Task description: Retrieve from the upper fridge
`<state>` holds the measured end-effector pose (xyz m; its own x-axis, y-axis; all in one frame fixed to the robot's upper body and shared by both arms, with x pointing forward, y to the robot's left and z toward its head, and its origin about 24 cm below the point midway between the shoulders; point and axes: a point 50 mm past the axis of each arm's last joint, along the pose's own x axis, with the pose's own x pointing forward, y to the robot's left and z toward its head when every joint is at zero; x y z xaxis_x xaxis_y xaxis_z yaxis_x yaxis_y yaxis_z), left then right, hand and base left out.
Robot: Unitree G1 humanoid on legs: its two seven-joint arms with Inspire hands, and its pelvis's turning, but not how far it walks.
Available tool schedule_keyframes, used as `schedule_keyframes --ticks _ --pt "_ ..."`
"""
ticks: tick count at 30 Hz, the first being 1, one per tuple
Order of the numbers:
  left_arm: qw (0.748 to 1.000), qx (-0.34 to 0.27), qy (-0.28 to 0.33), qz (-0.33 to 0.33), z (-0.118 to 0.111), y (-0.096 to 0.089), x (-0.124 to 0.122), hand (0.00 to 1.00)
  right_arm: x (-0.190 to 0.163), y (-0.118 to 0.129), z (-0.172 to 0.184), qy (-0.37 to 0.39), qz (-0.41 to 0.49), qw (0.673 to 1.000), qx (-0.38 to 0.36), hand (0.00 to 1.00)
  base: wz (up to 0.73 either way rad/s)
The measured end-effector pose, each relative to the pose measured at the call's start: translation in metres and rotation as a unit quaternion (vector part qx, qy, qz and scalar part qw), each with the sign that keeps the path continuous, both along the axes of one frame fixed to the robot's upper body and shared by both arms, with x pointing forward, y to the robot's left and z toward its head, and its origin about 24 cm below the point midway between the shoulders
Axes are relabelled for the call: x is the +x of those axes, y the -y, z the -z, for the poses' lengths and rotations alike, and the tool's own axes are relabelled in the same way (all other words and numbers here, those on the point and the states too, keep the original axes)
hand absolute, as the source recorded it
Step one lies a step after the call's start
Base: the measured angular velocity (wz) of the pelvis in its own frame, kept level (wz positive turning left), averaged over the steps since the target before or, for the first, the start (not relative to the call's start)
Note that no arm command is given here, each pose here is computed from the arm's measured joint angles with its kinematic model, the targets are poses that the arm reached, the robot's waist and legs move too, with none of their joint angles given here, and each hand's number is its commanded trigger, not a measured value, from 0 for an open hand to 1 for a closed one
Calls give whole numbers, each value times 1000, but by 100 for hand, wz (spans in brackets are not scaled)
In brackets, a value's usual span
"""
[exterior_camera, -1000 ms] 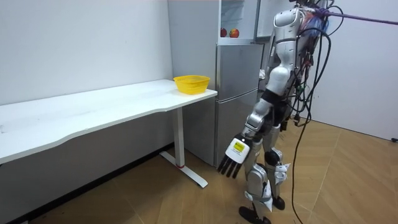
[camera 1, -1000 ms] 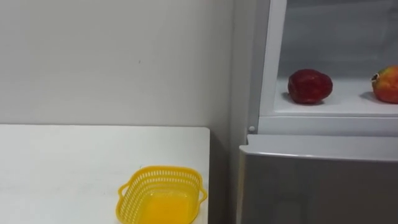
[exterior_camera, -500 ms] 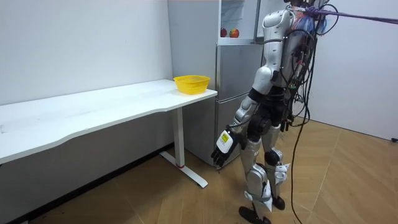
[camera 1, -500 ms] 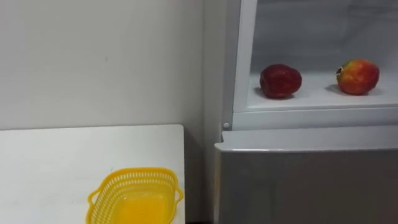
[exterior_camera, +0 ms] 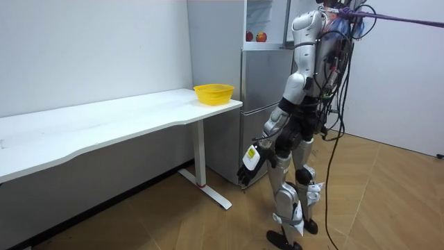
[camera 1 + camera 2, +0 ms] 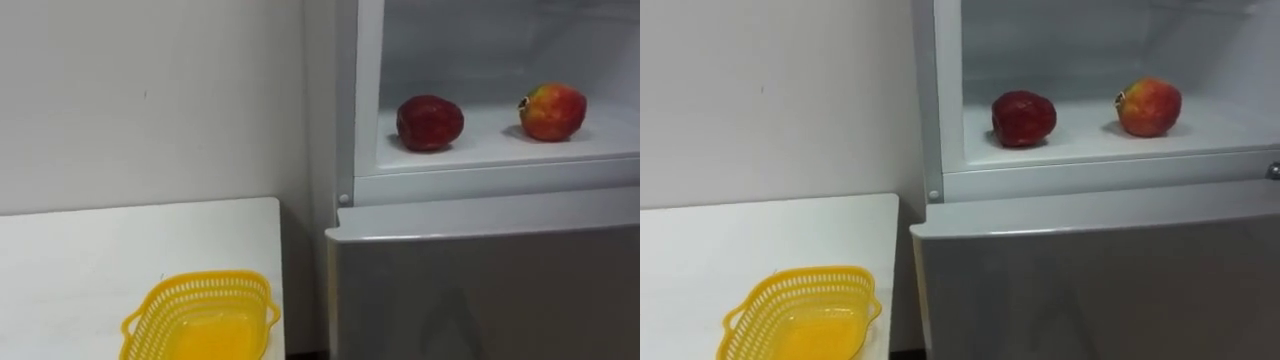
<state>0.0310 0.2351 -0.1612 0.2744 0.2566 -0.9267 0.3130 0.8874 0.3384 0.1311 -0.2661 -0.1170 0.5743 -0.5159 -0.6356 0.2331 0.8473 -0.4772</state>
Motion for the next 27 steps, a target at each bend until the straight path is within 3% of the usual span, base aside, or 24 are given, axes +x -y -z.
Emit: schedule_keyframes --ticks 5,14,20,27 --pt "999 -8 31 10 -1 4 17 0 39 -5 -59 177 -38 980 -84 0 -5" --pt "998 -12 64 28 -3 9 28 0 47 -34 -147 365 -115 902 -201 0 -18" --pt "997 -26 61 27 -1 11 27 0 52 -55 -188 460 -137 846 -231 0 -6" --pt "997 -29 46 47 2 12 30 0 55 -81 -213 522 -199 792 -247 0 -3"
